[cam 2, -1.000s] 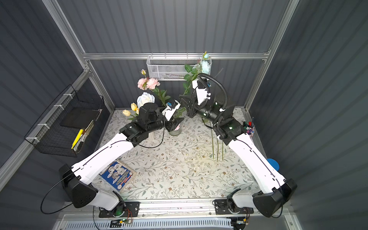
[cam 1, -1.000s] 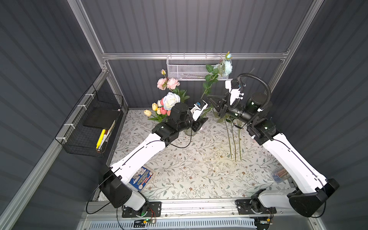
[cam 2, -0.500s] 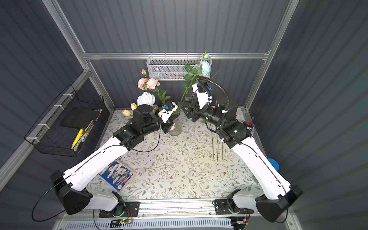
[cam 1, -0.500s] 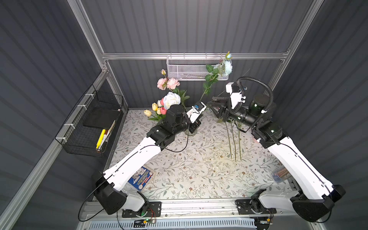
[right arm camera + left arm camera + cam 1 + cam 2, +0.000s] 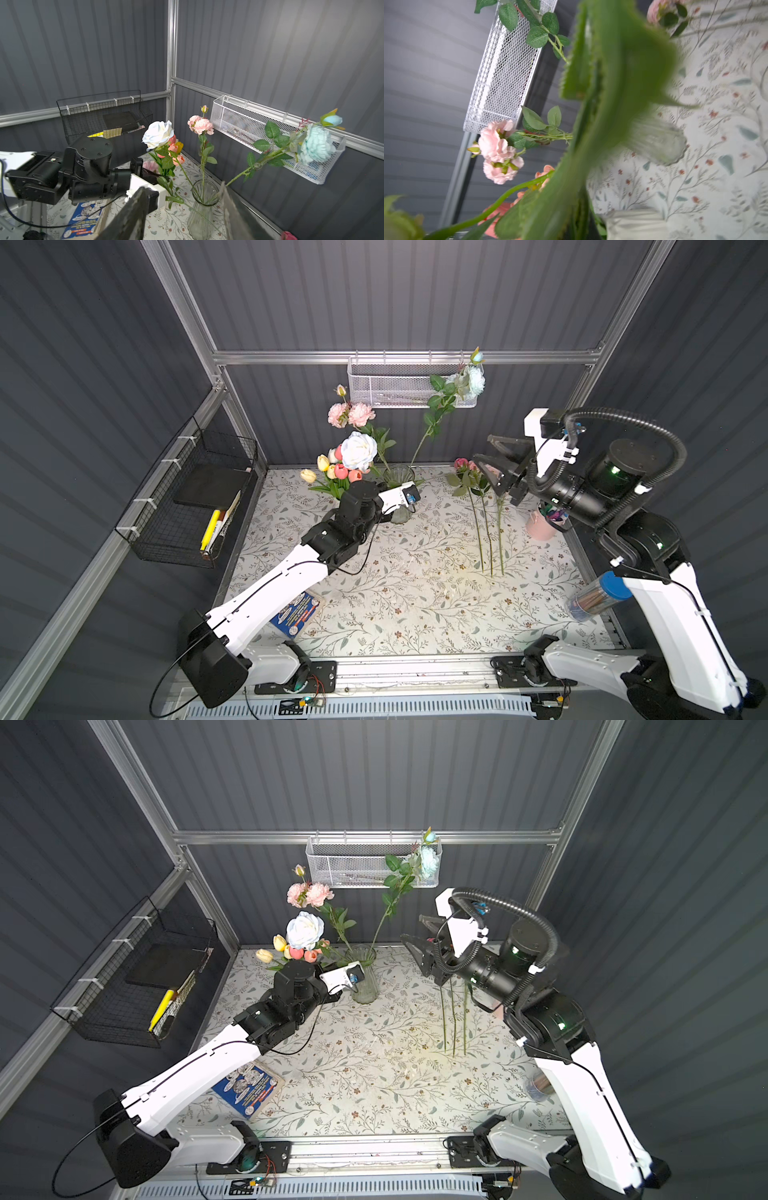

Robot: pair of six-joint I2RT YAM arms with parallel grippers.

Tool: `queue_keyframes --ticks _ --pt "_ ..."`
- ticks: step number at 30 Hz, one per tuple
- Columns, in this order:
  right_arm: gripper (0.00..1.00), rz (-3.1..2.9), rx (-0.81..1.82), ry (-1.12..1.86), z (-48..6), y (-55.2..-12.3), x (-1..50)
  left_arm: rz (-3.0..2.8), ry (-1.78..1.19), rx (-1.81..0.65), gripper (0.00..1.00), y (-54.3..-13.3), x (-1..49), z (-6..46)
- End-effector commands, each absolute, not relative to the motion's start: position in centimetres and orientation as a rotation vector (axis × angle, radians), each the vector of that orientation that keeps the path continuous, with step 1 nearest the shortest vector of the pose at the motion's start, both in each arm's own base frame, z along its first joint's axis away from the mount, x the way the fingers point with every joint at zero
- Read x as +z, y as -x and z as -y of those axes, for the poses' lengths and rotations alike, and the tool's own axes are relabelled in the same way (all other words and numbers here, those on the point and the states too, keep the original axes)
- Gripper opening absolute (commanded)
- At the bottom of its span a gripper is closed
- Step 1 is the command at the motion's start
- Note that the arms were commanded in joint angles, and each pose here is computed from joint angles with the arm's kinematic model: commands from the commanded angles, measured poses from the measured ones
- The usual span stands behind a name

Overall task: Pick out pink flowers from the vase
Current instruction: Place the flower at the center of the board.

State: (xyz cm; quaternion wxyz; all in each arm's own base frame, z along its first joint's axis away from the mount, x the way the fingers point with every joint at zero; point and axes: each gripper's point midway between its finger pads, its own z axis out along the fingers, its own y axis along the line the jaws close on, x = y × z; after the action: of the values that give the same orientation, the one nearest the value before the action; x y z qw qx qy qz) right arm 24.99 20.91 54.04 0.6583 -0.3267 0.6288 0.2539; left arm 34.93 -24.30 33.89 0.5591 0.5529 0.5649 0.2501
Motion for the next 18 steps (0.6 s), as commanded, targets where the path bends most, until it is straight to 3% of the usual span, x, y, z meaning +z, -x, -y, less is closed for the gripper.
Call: queue_keyframes --ticks 1,10,18 --pt "0.59 -1.537 0.522 0.93 -22.4 -25.8 48.8 -1.084 -1.468 0.872 0.0 -34.3 34.7 23.4" --pt "0.59 -1.523 0.546 1.398 -26.0 -24.4 40.2 -0.776 -1.612 0.972 0.0 -31.9 33.8 23.9" --pt "0.61 -1.676 0.711 1.53 -28.9 -24.0 34.4 -0.722 -1.588 1.027 0.0 -32.4 34.7 24.3"
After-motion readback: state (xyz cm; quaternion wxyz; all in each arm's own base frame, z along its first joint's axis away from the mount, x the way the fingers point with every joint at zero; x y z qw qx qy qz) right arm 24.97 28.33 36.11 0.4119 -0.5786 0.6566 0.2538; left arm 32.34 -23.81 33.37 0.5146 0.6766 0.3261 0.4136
